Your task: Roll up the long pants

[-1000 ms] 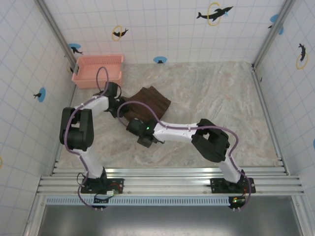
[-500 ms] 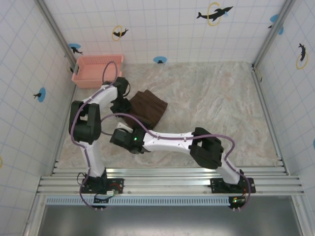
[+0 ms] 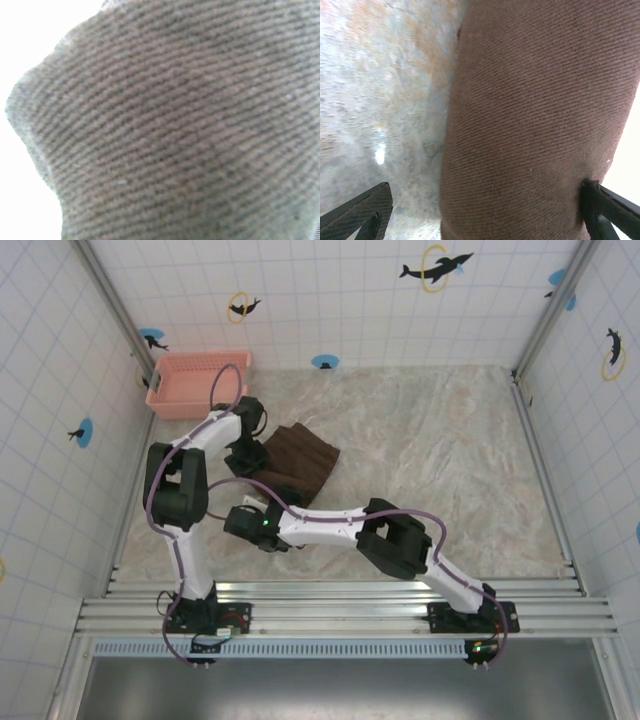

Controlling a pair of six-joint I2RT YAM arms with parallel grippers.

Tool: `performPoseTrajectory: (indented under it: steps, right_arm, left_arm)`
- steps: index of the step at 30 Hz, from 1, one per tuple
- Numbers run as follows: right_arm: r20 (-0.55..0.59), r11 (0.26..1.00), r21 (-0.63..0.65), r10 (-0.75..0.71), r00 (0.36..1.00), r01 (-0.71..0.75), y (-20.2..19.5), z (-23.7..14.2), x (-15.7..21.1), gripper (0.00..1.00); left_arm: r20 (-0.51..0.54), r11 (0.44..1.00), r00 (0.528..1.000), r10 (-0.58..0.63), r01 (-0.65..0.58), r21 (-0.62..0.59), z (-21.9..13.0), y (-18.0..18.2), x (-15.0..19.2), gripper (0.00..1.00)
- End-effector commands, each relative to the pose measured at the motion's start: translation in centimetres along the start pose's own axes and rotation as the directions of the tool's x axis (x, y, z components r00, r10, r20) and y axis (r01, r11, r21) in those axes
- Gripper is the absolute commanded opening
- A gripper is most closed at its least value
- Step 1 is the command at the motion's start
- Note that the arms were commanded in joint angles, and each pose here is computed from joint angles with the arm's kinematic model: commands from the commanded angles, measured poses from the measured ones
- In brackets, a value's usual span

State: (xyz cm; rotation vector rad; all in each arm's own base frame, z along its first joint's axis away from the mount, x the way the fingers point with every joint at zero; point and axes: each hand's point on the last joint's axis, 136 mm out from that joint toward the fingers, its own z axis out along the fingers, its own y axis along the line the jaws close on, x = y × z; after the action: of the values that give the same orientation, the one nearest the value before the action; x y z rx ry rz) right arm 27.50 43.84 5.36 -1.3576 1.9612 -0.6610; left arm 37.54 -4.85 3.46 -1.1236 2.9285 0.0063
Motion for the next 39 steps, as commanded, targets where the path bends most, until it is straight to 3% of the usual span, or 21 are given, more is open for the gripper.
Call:
performPoseTrajectory:
  steps: [1, 8, 19, 22, 25, 29, 35, 38, 39]
  right_arm:
    - [-0.040, 0.996, 0.074, -0.051, 0.998, 0.054, -0.7, 1.3, 0.1, 0.99]
    - [-0.096, 0.974, 0.158, -0.147, 0.984, 0.161, -0.5, 2.9, 0.4, 0.99]
    - [-0.201, 0.946, 0.253, -0.152, 0.968, 0.201, -0.4, 5.1, 2.2, 0.98]
    - [-0.215, 0.951, 0.237, -0.148, 0.965, 0.198, 0.0, 5.6, 2.4, 0.84]
    - [-0.209, 0.961, 0.215, -0.129, 0.969, 0.175, 0.3, 5.8, 2.4, 0.59]
    - [-0.215, 0.968, 0.199, -0.109, 0.971, 0.152, 0.3, 6.1, 2.8, 0.00]
    - [-0.206, 0.989, 0.083, -0.103, 0.973, 0.122, 1.5, 6.1, 3.7, 0.00]
    - [-0.181, 0.995, -0.041, -0.093, 0.979, 0.088, 2.8, 5.8, 4.0, 0.00]
    - [-0.170, 0.994, -0.085, -0.086, 0.982, 0.072, 3.2, 5.6, 4.0, 0.00]
  left_arm:
    - [-0.200, 0.959, 0.979, -0.046, -0.013, -0.283, 3.8, 6.2, 4.4, 0.00]
    - [-0.204, 0.960, 0.978, -0.043, -0.016, -0.278, 3.9, 5.9, 4.4, 0.00]
    - [-0.201, 0.959, 0.979, -0.033, -0.025, -0.282, 3.7, 6.1, 4.4, 0.00]
    - [-0.196, 0.959, 0.980, -0.031, -0.025, -0.281, 3.6, 6.1, 4.4, 0.00]
    - [-0.191, 0.959, 0.981, -0.032, -0.024, -0.284, 3.4, 6.2, 4.3, 0.00]
    - [-0.188, 0.957, 0.982, -0.025, -0.031, -0.290, 3.3, 6.4, 4.3, 0.00]
    - [-0.151, 0.966, 0.989, -0.002, -0.037, -0.256, 2.8, 6.5, 4.0, 0.00]
    - [-0.126, 0.994, 0.990, 0.064, -0.075, -0.083, 3.2, 4.4, 3.5, 0.00]
    - [-0.090, 0.997, 0.993, 0.081, -0.082, -0.007, 2.9, 3.4, 3.0, 0.16]
